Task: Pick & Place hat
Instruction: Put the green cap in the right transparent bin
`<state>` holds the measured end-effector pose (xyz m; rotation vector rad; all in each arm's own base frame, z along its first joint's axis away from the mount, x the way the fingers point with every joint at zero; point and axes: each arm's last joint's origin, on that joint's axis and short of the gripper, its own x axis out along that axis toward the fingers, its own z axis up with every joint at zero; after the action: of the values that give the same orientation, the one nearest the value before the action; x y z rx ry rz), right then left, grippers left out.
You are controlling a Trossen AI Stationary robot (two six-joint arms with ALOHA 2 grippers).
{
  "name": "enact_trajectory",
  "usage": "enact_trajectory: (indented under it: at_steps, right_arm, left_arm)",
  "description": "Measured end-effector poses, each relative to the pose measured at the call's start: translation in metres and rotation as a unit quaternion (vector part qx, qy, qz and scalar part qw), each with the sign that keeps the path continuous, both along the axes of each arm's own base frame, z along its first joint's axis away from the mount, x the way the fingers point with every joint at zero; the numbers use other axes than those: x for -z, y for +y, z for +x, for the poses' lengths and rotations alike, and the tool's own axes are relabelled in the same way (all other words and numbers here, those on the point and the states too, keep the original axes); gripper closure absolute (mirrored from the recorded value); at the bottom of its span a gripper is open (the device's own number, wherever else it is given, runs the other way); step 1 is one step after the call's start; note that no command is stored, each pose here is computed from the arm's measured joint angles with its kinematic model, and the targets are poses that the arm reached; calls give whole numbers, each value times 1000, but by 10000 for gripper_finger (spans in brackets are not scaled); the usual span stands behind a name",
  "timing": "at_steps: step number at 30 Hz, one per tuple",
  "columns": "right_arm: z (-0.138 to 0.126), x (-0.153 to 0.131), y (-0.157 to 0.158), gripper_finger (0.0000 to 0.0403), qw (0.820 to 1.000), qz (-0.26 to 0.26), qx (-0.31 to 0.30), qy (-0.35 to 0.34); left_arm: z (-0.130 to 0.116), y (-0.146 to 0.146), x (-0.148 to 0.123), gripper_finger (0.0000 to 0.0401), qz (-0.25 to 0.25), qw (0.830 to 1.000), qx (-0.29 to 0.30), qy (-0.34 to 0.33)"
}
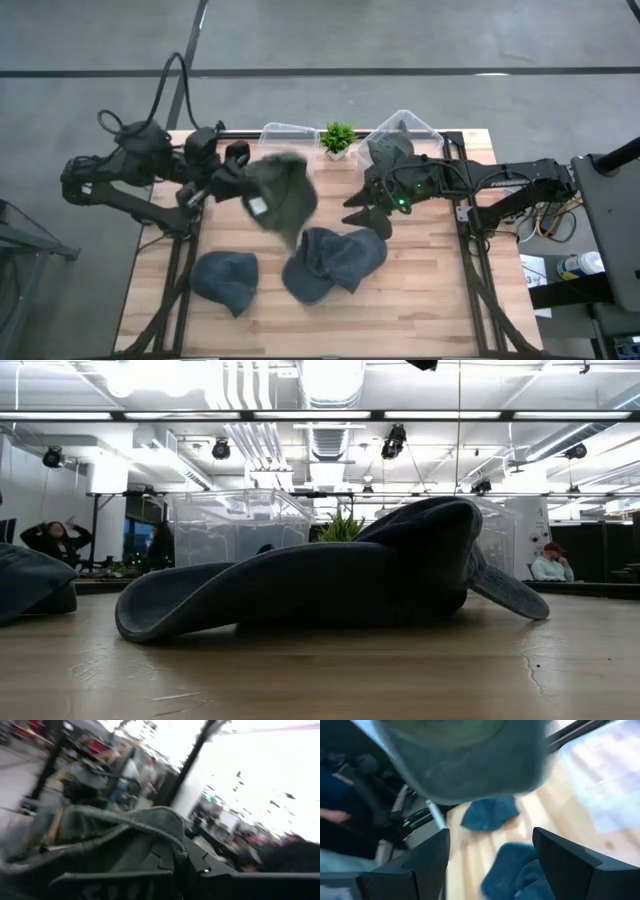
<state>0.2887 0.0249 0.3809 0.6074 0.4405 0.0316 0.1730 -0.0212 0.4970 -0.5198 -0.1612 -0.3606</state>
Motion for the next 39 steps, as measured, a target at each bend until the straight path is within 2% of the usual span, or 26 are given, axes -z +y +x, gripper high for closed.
enact_trajectory:
  at_steps: [4,10,17,22,29,39]
  right_arm:
    - [1,-7,-5,110,999,-31,21,-20]
    - [2,-31,-12,81,993,-75,24,-89]
    - [12,-52,-11,48,988,-97,17,-120]
    - [31,-54,-10,34,991,-75,-2,-110]
    - [58,-44,-11,32,994,-90,-8,-63]
    - [75,-62,-14,33,993,-108,-12,-52]
  left_arm:
    - [10,-1,-3,400,-1,1000,-1,-21]
    - [20,-6,-8,400,15,996,78,-49]
    - [31,-7,-6,400,17,996,81,-38]
    - [36,-8,-7,400,20,995,90,-36]
    - [32,-8,-12,400,23,994,98,-47]
    - [30,-9,-13,400,30,993,105,-51]
